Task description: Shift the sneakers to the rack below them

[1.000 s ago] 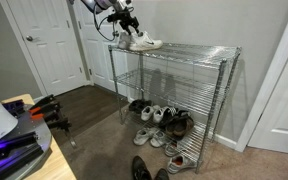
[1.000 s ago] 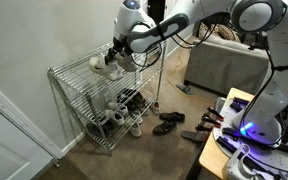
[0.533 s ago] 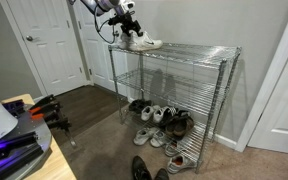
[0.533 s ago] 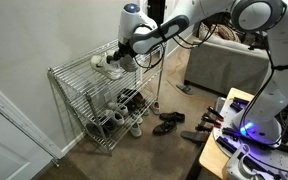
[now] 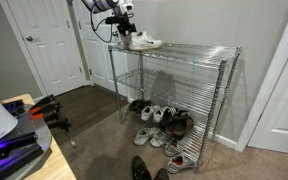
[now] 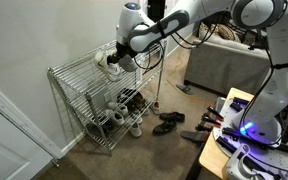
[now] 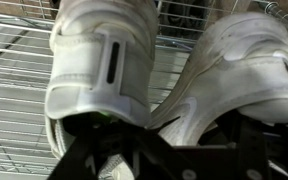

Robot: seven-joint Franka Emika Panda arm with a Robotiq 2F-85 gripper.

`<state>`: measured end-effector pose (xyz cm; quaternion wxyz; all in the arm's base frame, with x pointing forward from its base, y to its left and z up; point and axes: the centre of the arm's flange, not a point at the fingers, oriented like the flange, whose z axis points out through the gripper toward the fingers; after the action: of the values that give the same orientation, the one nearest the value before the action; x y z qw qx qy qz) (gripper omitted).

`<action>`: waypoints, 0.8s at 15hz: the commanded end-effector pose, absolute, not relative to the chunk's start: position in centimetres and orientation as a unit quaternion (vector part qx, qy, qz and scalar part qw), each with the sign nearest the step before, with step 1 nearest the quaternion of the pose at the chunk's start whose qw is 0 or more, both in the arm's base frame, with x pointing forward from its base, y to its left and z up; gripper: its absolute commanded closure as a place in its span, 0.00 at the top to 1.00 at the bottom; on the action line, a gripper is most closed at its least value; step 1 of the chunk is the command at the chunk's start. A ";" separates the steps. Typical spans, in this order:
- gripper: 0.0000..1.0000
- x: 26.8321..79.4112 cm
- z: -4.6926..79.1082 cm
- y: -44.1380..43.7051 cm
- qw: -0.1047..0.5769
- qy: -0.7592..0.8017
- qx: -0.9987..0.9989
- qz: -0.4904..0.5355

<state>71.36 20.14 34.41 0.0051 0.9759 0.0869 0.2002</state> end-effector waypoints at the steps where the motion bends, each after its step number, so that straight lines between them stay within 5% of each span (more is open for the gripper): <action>1: 0.47 69.9 34.6 19.8 -0.015 0.112 0.977 0.180; 8: 0.02 69.8 34.6 20.1 -0.023 0.117 0.977 0.178; 12: 0.02 69.3 35.4 20.1 -0.022 0.111 0.977 0.183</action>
<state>71.19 20.71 34.66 -0.0123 0.9747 0.1041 0.1976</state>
